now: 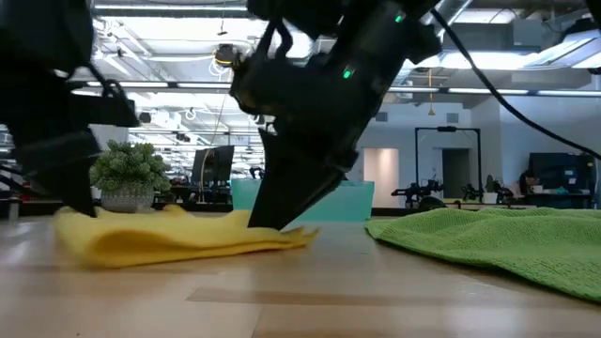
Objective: Roll microfiber towels into tight, uniform cylinder then place into a basket
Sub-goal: Fold the yellow microfiber cloth
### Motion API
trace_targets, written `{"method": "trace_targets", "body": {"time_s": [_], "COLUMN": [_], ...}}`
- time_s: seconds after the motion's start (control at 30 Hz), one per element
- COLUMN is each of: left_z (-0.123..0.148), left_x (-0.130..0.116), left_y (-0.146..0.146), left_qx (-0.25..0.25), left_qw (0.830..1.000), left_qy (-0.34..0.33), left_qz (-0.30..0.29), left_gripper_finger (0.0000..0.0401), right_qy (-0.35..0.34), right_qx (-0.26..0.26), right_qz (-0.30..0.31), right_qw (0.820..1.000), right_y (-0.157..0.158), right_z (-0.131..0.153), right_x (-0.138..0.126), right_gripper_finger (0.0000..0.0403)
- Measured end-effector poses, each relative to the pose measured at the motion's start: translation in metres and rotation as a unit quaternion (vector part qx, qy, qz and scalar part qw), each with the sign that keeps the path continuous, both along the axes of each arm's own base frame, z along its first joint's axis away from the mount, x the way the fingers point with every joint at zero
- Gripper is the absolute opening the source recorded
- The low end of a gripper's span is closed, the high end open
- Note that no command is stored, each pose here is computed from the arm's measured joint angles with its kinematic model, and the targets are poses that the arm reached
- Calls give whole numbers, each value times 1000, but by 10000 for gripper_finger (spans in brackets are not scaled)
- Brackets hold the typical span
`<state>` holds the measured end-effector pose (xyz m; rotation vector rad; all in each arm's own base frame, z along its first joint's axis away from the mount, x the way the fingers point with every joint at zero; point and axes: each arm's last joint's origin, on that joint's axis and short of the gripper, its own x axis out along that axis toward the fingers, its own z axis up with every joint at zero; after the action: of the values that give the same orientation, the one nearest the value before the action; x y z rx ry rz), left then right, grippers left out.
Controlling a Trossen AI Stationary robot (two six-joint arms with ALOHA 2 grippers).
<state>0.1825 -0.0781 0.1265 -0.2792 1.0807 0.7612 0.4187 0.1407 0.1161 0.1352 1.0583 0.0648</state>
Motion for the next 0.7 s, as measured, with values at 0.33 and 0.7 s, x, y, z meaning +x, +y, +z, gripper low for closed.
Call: {"method": "trace_targets", "body": {"time_s": [0.33,0.7], "left_z": [18,33], "left_x": [25,35], "left_y": [-1,-12], "left_qx": [19,14], "left_qw": [998,994], "left_qy": [-39,-57], "left_qz": [-54,-90], "left_gripper_finger": [0,0], "right_qy": [-5,11], "right_qx": [33,-86], "right_qz": [48,10], "right_qw": [998,996], "right_y": [16,21], "right_z": [14,43], "right_x": [3,-14], "right_gripper_finger": [108,108]}}
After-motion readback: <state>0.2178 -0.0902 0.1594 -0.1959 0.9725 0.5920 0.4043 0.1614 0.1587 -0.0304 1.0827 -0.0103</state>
